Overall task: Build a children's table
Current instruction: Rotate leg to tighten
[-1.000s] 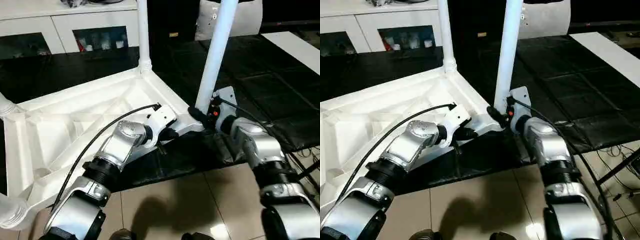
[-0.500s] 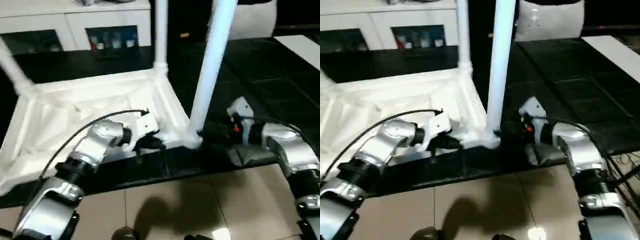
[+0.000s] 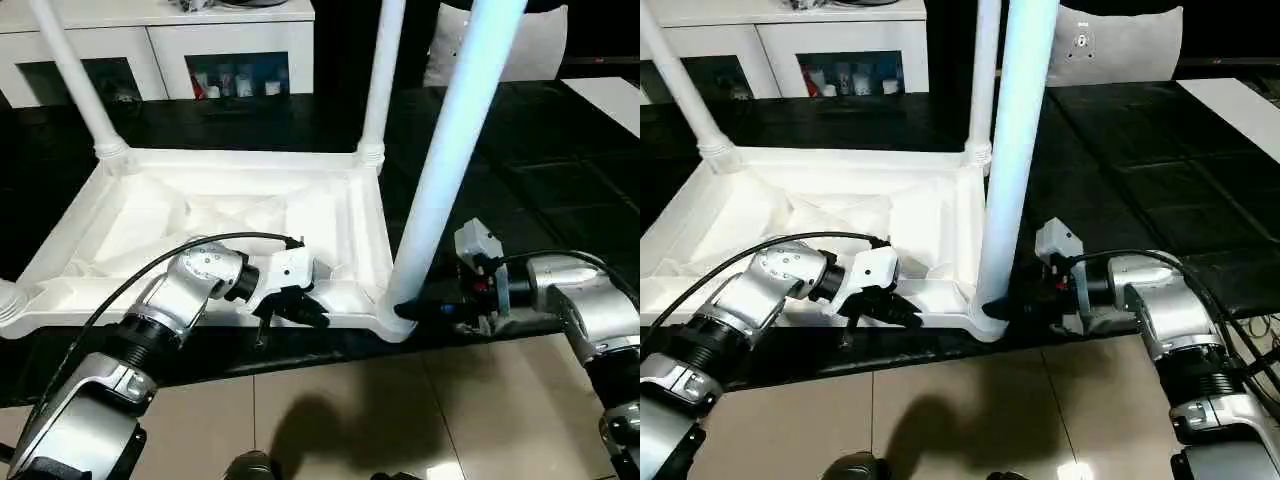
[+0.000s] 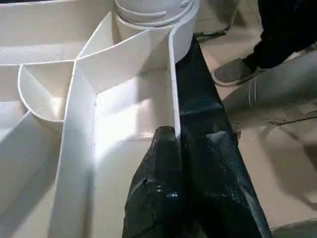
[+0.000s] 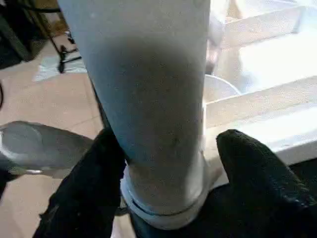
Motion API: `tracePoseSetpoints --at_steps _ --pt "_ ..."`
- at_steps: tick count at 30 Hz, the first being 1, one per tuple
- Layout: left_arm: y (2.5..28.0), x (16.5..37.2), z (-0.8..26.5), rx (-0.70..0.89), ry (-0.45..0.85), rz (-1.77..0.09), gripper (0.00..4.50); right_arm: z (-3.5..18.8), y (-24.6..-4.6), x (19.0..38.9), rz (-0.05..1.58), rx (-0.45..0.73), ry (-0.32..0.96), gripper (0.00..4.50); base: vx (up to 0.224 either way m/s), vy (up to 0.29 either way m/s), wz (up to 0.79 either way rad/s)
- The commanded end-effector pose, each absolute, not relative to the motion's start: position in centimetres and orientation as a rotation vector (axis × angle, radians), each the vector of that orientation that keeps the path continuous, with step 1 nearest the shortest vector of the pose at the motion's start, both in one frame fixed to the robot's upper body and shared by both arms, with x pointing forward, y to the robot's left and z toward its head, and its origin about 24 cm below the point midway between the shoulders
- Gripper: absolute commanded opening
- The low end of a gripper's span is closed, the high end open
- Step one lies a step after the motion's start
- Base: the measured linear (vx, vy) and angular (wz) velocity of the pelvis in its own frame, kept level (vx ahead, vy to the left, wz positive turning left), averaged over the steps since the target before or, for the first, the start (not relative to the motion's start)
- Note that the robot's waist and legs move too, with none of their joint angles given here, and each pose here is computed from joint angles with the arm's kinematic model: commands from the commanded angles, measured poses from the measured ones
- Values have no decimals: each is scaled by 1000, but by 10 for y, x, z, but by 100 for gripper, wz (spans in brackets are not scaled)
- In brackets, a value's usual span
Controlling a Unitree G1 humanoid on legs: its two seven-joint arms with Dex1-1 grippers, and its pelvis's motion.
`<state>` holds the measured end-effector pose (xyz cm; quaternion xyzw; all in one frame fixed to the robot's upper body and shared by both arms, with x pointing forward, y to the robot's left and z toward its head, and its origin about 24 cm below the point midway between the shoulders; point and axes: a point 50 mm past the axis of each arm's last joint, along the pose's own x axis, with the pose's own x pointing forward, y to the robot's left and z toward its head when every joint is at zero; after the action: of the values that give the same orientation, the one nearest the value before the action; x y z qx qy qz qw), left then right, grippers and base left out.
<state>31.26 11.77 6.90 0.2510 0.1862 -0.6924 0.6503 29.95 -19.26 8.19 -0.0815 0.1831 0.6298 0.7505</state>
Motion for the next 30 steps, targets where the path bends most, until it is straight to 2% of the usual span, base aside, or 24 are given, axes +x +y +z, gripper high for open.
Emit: tracePoseSetpoints --at_steps 1,4,6,8,12,16,18,19,20,22,26,27,28,30 --pt "105 309 80 599 347 -1668 0 85 -190 299 1413 -159 402 276 0 0 0" --pt "105 309 80 600 350 -1670 0 82 -191 299 1423 -141 433 247 0 0 0" --pt "106 310 80 600 350 -1668 0 82 -191 299 1425 -137 439 243 0 0 0" --pt "106 310 80 598 352 -1666 0 81 -191 299 1426 -128 443 211 0 0 0" --pt "105 311 81 554 351 -1631 0 80 -190 300 1412 -90 432 201 0 0 0" --pt "95 317 83 459 330 -1502 0 65 -182 305 1258 -56 432 199 0 0 0" --pt "94 318 83 455 329 -1486 0 63 -181 306 1239 -57 431 198 0 0 0" --pt "86 322 83 412 331 -1399 0 58 -173 316 1095 -45 424 198 0 0 0" --pt "82 323 83 396 331 -1373 0 56 -170 320 1044 -37 422 198 0 0 0" --pt "73 327 84 358 341 -1299 0 57 -160 331 912 3 425 196 0 0 0" --pt "66 331 85 337 348 -1226 0 57 -151 339 807 51 431 195 0 0 0" --pt "55 339 88 303 346 -1113 0 60 -137 350 680 76 423 195 0 0 0" --pt "50 342 88 294 343 -1071 0 61 -132 354 637 67 413 195 0 0 0" --pt "47 343 89 291 335 -1051 0 63 -127 357 623 57 392 195 0 0 0"
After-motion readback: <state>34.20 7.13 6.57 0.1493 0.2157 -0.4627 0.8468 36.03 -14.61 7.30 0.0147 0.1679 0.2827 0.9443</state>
